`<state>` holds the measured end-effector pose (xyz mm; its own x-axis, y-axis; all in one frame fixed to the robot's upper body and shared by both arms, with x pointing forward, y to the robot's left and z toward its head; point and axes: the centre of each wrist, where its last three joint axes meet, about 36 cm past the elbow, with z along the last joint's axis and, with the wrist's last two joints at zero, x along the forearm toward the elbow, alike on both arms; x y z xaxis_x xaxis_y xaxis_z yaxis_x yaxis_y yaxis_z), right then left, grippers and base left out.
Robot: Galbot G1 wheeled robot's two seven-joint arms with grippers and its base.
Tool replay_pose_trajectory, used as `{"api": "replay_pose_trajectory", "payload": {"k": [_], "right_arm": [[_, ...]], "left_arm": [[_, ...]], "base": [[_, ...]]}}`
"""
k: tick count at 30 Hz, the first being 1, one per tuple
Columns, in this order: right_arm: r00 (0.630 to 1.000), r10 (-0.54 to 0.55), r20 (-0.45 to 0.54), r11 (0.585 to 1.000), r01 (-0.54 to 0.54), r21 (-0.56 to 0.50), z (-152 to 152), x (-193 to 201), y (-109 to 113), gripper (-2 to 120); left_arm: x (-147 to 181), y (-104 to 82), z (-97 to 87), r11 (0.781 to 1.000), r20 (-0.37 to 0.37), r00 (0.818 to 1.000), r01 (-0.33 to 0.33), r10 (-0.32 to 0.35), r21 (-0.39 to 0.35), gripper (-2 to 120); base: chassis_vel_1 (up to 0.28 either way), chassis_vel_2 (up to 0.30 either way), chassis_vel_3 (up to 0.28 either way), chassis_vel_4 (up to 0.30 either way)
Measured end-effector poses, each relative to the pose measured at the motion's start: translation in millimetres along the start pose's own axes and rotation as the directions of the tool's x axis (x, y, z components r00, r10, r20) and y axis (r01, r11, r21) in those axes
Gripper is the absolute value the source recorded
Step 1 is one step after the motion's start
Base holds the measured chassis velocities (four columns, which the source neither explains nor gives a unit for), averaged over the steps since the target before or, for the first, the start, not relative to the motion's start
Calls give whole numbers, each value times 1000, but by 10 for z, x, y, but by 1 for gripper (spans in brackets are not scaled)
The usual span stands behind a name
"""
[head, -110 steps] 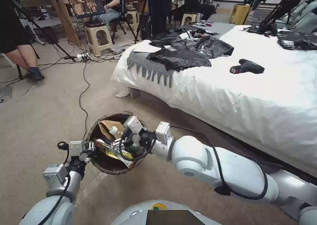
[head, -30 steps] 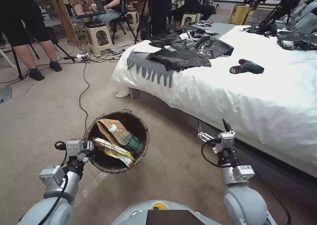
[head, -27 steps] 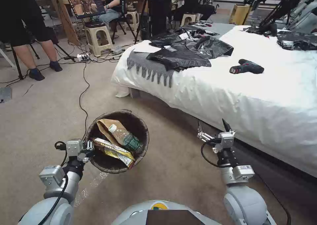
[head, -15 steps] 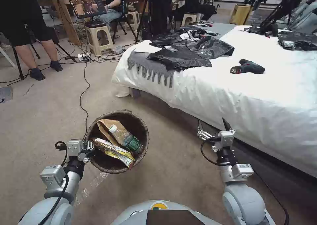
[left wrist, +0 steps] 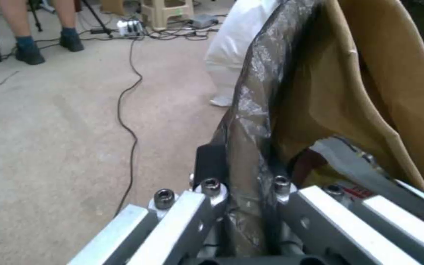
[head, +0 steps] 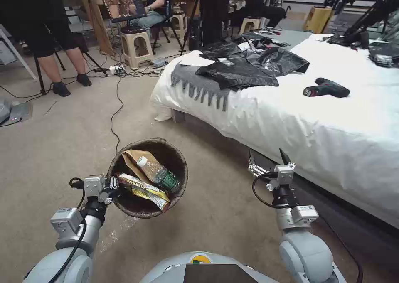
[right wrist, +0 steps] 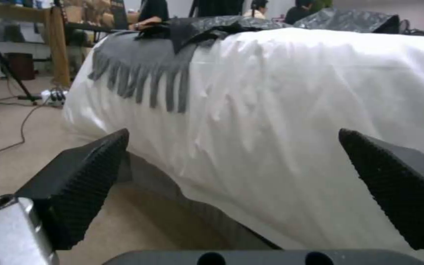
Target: Pick up the trash bin, then pick up the garbage from the floor and place it into the trash bin.
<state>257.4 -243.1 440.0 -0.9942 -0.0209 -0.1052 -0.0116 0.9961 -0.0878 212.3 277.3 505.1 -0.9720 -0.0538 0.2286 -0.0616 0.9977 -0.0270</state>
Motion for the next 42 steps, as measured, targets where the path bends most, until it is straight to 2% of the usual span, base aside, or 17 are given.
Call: {"api": "replay_pose_trajectory", "payload": {"k": [42], "right_arm": [[1000,-12,-22,1000,12,-3,79,-28,-1,100]], "left_arm": [[28,-15,-7,1000,5,1000,5,-5,7,0]], "base": [[55,54,57,51]]}}
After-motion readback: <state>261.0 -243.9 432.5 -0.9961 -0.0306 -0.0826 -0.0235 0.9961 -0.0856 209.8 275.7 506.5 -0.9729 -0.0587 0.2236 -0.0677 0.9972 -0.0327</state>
